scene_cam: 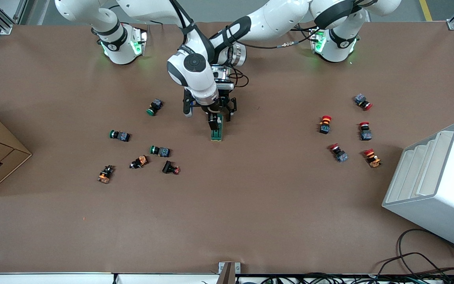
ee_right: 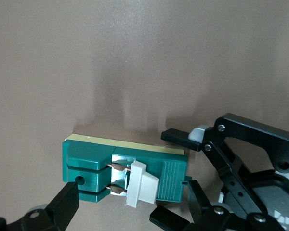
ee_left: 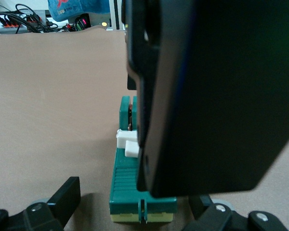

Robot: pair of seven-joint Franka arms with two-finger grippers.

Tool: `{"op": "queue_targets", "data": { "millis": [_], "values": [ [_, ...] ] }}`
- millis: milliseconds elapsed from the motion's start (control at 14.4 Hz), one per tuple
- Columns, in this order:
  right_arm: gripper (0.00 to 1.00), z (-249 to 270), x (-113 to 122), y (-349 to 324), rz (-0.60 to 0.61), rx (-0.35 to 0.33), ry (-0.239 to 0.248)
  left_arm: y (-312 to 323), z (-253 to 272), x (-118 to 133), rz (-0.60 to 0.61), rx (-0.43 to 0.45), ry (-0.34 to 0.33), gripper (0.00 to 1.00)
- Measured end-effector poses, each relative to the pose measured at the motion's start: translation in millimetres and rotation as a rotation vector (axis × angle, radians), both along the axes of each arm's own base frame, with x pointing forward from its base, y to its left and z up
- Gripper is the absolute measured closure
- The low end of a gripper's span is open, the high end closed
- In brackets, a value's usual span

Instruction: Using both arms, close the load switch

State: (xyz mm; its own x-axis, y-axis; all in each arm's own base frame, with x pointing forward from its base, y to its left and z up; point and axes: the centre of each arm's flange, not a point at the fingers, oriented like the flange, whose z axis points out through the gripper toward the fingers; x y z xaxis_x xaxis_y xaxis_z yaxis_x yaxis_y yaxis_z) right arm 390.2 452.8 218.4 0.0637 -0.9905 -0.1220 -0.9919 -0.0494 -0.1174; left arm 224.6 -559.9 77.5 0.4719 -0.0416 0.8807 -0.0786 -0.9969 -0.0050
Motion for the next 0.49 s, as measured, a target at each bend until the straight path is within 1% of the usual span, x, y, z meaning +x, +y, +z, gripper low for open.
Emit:
{"op": "queue_targets", "data": {
  "millis": [486],
  "values": [
    [0.00, -4.7, 2.7, 0.7, -0.002, 0.014, -0.016, 0.3, -0.6, -0.2, 0.002, -0.002, 0.000, 0.01]
  ]
}}
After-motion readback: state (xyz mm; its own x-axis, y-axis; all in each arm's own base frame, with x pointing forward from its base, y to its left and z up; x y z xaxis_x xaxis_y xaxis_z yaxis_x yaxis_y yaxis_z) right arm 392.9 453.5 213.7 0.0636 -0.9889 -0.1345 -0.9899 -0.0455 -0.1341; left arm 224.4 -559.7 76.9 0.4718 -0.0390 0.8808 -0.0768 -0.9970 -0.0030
